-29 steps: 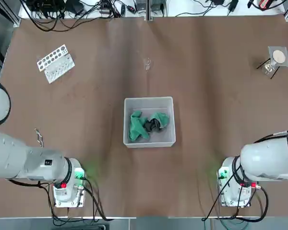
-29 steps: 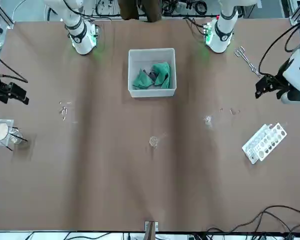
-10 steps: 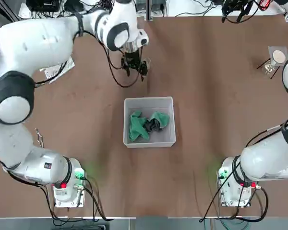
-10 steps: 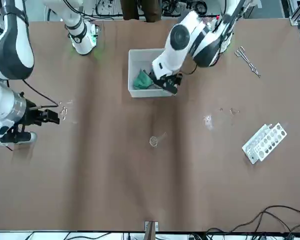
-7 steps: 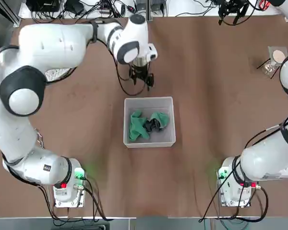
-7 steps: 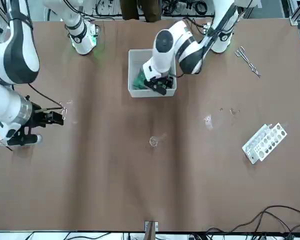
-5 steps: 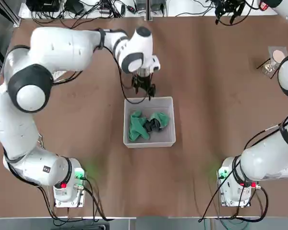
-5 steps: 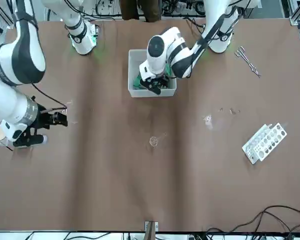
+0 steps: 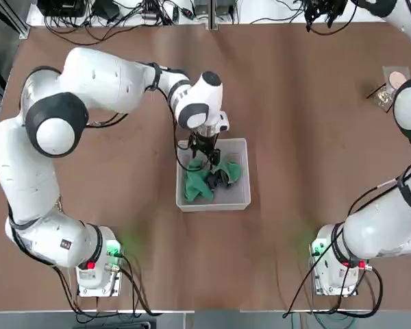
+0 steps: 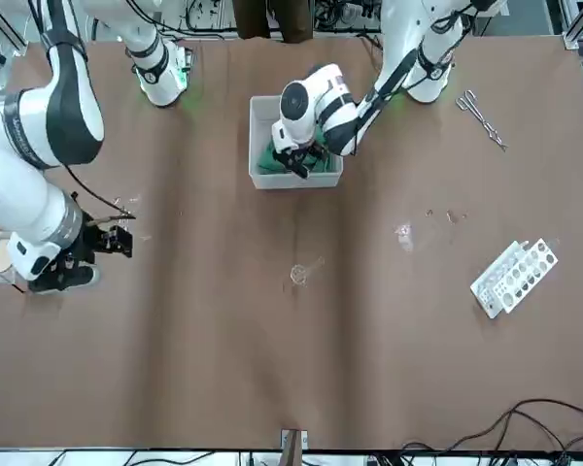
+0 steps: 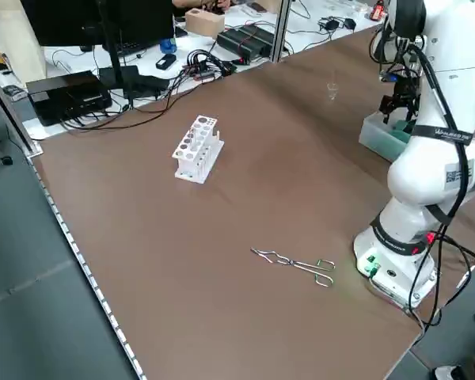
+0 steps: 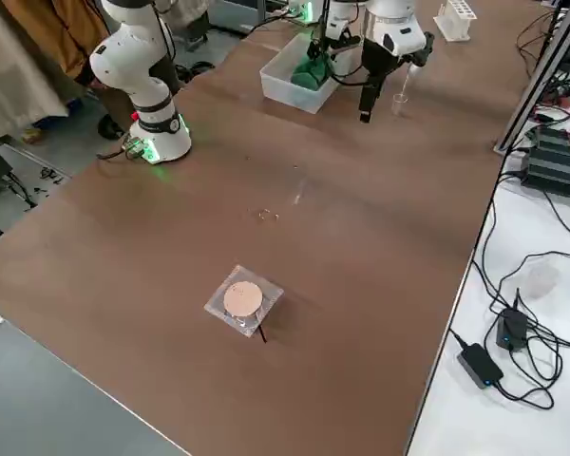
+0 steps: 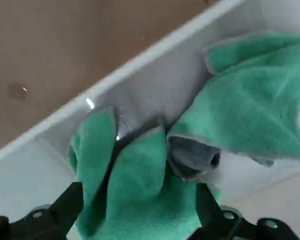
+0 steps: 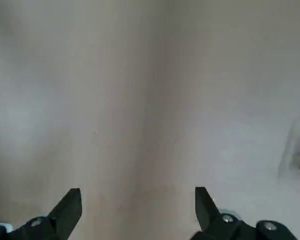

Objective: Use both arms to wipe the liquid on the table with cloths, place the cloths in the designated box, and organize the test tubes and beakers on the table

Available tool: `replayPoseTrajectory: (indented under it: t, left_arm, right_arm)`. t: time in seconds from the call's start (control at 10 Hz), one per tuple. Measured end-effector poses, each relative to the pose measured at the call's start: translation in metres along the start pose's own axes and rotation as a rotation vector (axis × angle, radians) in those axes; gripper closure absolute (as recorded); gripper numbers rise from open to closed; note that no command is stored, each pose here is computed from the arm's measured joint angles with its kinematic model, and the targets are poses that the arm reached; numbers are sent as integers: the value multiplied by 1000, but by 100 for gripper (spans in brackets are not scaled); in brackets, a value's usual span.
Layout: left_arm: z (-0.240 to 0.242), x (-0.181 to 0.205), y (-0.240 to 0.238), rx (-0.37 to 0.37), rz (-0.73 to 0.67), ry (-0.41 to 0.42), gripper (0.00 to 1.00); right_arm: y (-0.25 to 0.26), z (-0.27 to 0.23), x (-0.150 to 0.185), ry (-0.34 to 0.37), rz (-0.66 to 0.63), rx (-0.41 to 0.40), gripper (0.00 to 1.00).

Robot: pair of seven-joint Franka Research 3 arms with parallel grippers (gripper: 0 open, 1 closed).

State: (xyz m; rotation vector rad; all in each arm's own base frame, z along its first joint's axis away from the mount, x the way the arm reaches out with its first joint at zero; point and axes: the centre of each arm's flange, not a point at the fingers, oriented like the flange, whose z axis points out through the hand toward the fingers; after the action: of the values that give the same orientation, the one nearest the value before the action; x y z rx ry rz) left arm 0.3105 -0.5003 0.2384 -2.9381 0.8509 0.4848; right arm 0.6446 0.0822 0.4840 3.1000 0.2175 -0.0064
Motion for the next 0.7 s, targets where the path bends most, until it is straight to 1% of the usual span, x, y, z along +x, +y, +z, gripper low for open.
replayPoseTrajectory:
  t: [0.1,0.3,0.4,0.6,0.7]
  left_arm:
    - [4,-3,2,6,9,-6,1]
    - [18,-6,0,45,40,-13,1]
    - [26,-8,0,55,48,-25,3]
    - [34,-13,3,65,59,-42,17]
    - [38,-17,5,80,65,-60,32]
  right_arm:
    - [1,0,0,2,-1,-8,0]
    - [5,3,1,1,5,-10,0]
    - [7,4,2,-1,7,-10,0]
    - [14,5,2,-1,19,-11,0]
    - [18,6,2,-1,24,-12,0]
